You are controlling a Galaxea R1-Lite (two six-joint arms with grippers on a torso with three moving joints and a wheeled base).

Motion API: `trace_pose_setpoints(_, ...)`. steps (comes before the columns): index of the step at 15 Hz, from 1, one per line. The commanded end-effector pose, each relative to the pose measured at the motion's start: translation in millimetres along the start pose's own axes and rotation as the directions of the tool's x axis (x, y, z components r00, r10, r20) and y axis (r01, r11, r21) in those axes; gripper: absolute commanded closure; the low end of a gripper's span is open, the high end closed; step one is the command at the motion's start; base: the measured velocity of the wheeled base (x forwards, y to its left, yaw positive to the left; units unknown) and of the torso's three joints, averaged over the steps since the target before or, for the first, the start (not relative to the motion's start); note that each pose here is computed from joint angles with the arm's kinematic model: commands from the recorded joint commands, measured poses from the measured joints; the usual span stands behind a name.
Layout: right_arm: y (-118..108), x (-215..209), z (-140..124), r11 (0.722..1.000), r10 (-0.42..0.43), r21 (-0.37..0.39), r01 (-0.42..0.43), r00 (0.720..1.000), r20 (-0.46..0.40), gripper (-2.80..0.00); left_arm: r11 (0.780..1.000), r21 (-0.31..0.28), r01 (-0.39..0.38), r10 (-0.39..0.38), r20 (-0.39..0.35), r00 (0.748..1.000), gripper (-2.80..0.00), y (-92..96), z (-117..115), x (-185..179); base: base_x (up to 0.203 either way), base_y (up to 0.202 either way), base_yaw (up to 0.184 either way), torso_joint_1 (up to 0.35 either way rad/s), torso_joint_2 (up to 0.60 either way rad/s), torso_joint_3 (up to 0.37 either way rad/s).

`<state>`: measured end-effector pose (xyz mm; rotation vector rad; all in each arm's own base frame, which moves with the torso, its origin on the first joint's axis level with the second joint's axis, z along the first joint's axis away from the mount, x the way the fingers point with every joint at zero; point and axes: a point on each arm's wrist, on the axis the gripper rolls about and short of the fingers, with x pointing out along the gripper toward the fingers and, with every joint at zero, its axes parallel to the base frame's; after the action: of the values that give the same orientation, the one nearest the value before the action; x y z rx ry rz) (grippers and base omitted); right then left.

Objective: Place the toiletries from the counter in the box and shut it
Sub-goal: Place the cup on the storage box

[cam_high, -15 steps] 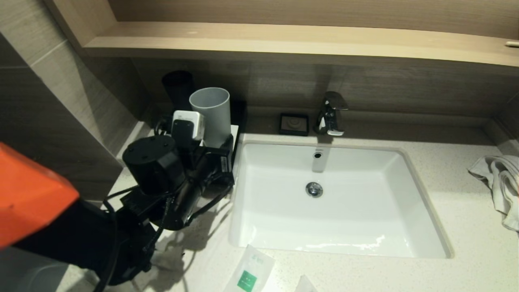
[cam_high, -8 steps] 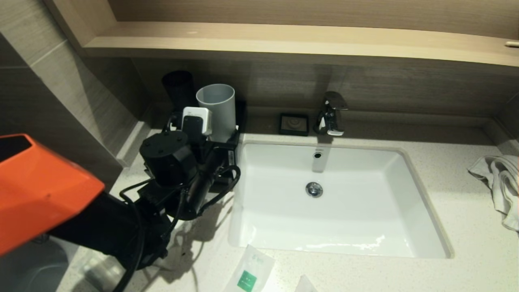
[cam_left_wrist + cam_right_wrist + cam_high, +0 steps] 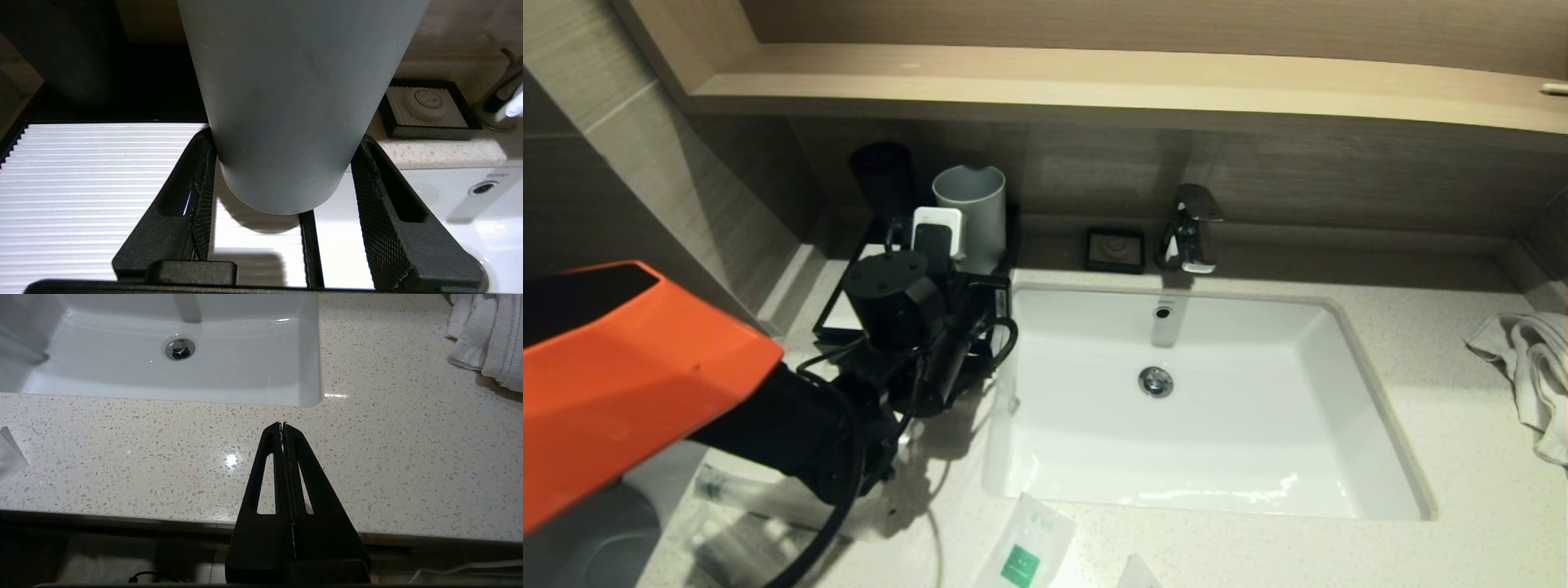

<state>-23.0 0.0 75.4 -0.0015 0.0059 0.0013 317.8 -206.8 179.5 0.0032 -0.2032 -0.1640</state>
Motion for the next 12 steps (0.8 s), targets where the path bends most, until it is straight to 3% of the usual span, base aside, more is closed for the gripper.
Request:
trace_pose_setpoints(1,0.0,0.0,0.0,1.0,-0.001,0.0,0.001,1.0,0.0,0.0,1.0,0.0,-0.013,0.013,0.005,1.0,0.0,0.4,0.6,9.1,0.0,0.0,0.0,0.0,0.0,0.0)
trace_pose_setpoints(12,0.0,0.0,0.0,1.0,0.0,0.0,0.0,1.0,0.0,0.0,0.996,0.011,-0.085,0.085,0.01,0.996,0.0,26.1,5.7,37.1,0.0,0.0,0.0,0.0,0.0,0.0)
